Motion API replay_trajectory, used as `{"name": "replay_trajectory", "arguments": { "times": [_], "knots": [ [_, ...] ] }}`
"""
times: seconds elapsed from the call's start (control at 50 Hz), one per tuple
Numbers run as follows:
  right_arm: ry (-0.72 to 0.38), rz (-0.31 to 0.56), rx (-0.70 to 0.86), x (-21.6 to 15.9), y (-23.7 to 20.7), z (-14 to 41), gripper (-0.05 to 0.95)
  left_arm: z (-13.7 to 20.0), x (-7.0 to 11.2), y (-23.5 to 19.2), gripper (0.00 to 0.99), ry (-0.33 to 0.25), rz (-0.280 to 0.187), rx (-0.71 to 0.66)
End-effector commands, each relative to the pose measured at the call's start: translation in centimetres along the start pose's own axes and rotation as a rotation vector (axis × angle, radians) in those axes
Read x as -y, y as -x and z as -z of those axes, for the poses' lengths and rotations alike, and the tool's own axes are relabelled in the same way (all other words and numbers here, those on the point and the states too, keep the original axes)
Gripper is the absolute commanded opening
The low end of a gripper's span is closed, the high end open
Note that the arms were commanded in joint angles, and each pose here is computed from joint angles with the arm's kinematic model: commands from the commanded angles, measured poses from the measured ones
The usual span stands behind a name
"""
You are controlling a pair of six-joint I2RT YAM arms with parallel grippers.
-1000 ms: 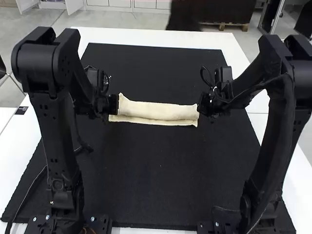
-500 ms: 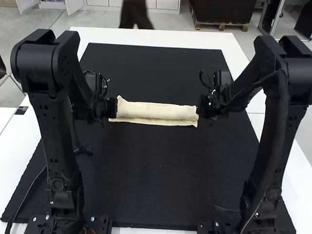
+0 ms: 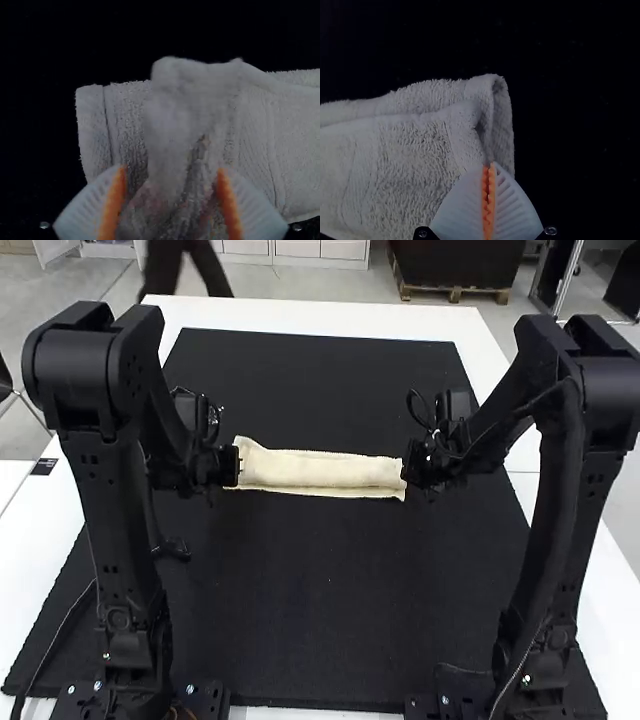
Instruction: Fold the towel.
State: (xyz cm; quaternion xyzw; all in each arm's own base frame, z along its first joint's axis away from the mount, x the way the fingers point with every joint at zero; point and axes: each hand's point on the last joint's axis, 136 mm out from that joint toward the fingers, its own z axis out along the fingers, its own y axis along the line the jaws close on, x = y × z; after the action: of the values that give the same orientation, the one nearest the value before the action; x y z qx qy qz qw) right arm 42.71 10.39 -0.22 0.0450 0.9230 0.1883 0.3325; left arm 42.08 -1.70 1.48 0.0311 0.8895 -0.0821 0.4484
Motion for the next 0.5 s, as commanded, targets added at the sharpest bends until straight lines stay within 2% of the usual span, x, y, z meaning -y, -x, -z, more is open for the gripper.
{"name": "replay_trajectory", "arguments": {
  "times": [0.0, 0.02, 0.06, 0.1, 0.14, 0.22, 0.26, 0.34, 0.48],
  "knots": [
    [-0.004, 0.013, -0.001, -0.2, -0.3, -0.1, 0.00, -0.2, -0.7, -0.1, 0.789, 0.013, 0.012, -0.002],
    [-0.003, 0.014, 0.000, -0.2, -0.3, -0.1, 0.00, -0.2, -0.7, 0.0, 0.870, 0.013, 0.012, -0.002],
    [0.000, 0.011, 0.009, -0.3, -0.1, -0.1, 0.00, -0.3, -0.7, 0.0, 0.966, 0.013, 0.016, -0.005],
    [0.005, -0.001, 0.023, -0.3, 0.4, 0.0, 0.06, -0.3, -0.7, 0.3, 0.967, 0.013, 0.023, -0.003],
    [0.018, -0.018, 0.043, -0.6, 1.1, 0.2, 0.23, -0.4, -0.7, 0.5, 0.967, 0.013, 0.043, -0.005],
    [0.040, -0.032, 0.078, -1.2, 2.5, 0.7, 0.65, -0.3, -1.0, 1.5, 0.967, 0.016, 0.070, -0.002],
    [0.047, -0.036, 0.093, -1.6, 3.2, 1.0, 0.78, -0.2, -1.1, 2.2, 0.967, 0.019, 0.074, 0.001],
    [0.058, -0.046, 0.120, -2.1, 4.6, 1.7, 0.90, 0.0, -1.2, 3.6, 0.967, 0.021, 0.084, 0.011],
    [0.075, -0.052, 0.163, -2.9, 6.4, 2.9, 0.91, 1.3, -1.1, 7.0, 0.967, 0.021, 0.089, 0.055]
  ]
}}
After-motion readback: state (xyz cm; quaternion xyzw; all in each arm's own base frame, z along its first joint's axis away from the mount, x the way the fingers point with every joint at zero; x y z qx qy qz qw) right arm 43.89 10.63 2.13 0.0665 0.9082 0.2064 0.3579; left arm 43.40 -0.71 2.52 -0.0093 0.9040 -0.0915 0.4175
